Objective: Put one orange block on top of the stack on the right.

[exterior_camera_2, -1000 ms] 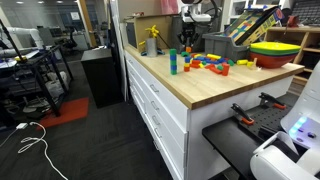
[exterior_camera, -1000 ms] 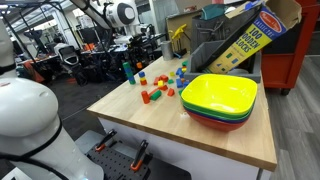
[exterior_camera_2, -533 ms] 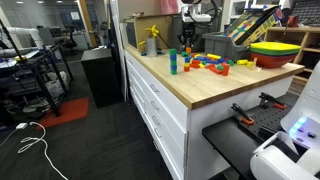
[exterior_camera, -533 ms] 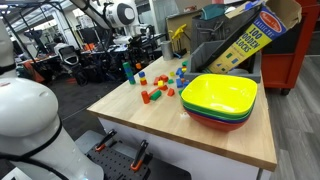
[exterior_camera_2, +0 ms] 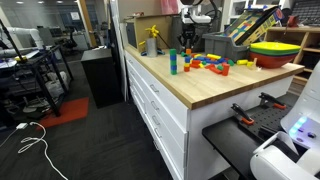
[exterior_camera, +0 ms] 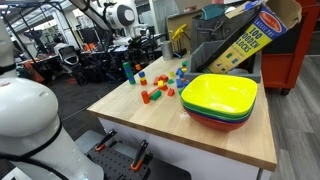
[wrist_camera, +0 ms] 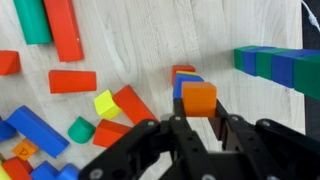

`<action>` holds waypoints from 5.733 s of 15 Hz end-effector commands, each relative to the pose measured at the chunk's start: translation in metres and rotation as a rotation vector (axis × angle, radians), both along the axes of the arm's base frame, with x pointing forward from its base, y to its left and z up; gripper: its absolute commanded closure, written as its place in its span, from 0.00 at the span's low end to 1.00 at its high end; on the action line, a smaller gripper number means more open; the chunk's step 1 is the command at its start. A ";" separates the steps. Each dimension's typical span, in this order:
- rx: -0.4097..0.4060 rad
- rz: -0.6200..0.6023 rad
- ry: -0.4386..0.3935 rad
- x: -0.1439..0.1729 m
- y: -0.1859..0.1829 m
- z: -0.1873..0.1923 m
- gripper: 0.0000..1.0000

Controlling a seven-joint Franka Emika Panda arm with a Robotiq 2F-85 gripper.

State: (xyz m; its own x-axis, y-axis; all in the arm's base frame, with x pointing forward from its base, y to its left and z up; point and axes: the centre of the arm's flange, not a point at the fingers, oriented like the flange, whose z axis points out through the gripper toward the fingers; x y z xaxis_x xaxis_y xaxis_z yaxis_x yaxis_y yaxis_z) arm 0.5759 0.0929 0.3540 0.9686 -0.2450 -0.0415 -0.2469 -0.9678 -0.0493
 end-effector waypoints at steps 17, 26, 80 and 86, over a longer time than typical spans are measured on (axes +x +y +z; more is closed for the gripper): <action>0.021 0.000 -0.034 0.003 0.001 -0.009 0.93; 0.018 0.009 -0.022 0.004 -0.001 -0.016 0.93; 0.097 0.192 -0.019 -0.003 -0.149 0.040 0.00; 0.061 0.264 -0.010 -0.028 -0.141 0.052 0.00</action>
